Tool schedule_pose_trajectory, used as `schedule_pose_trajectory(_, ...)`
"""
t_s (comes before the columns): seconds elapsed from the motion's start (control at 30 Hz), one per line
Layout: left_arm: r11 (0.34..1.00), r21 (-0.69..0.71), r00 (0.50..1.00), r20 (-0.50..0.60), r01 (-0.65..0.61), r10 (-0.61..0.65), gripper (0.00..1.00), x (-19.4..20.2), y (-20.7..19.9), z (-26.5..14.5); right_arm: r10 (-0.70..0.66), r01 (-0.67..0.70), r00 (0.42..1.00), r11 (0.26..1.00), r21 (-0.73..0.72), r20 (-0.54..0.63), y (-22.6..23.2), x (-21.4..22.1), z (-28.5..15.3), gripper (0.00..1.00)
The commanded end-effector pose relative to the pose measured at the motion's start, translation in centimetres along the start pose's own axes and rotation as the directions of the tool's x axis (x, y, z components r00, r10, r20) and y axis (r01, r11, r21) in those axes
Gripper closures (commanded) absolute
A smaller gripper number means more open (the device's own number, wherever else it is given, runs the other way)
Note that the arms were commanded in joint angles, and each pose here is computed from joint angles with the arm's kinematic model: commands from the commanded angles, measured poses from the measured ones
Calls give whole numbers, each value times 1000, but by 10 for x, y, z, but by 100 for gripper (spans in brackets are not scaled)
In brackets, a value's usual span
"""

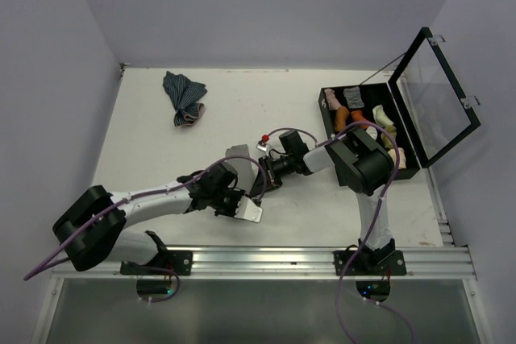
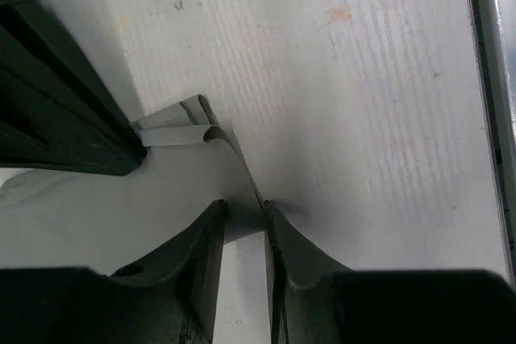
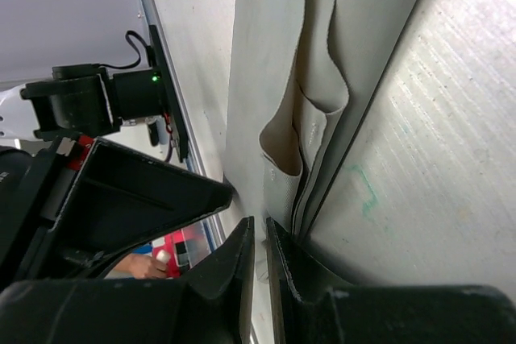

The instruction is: Roll the underwear

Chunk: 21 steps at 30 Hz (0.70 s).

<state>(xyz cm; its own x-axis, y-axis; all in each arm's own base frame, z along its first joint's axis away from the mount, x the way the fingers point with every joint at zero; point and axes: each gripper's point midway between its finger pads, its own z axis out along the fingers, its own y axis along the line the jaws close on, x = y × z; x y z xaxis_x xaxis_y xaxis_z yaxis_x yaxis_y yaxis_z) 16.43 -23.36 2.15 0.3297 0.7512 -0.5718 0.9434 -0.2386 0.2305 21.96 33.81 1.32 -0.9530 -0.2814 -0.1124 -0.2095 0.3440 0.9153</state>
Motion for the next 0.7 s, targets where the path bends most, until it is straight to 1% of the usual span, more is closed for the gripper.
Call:
schedule_pose_trajectory(0.0,998,38,999,18,-46,45,70,-4,-4,4,47,-51,998,992,118,37,-37,-1,2,83)
schedule_pose_trajectory(0.03,998,39,999,23,-49,48,68,-6,-4,3,48,-52,998,992,119,37,-37,-1,2,83)
schedule_pose_trajectory(0.07,998,39,998,23,-51,50,63,-6,-4,2,48,-52,998,992,118,35,-37,0,2,83)
schedule_pose_trajectory(0.17,996,54,997,17,-71,70,59,-4,-10,-2,45,-48,999,992,118,31,-37,-1,1,83)
schedule_pose_trajectory(0.4,993,74,995,-8,-94,94,58,5,-14,2,48,-51,999,991,124,25,-40,-1,1,83)
schedule_pose_trajectory(0.53,994,90,998,-33,-56,59,64,11,-12,12,52,-54,998,991,123,20,-40,1,2,83)
schedule_pose_trajectory(0.57,995,89,998,-40,-49,52,69,12,-12,13,50,-52,999,991,123,20,-40,1,2,83)
schedule_pose_trajectory(0.63,996,83,998,-62,-14,19,75,16,-11,15,50,-52,999,991,123,19,-40,1,2,83)
schedule_pose_trajectory(0.67,996,83,997,-71,-7,13,82,17,-10,15,48,-50,999,991,123,19,-40,0,2,84)
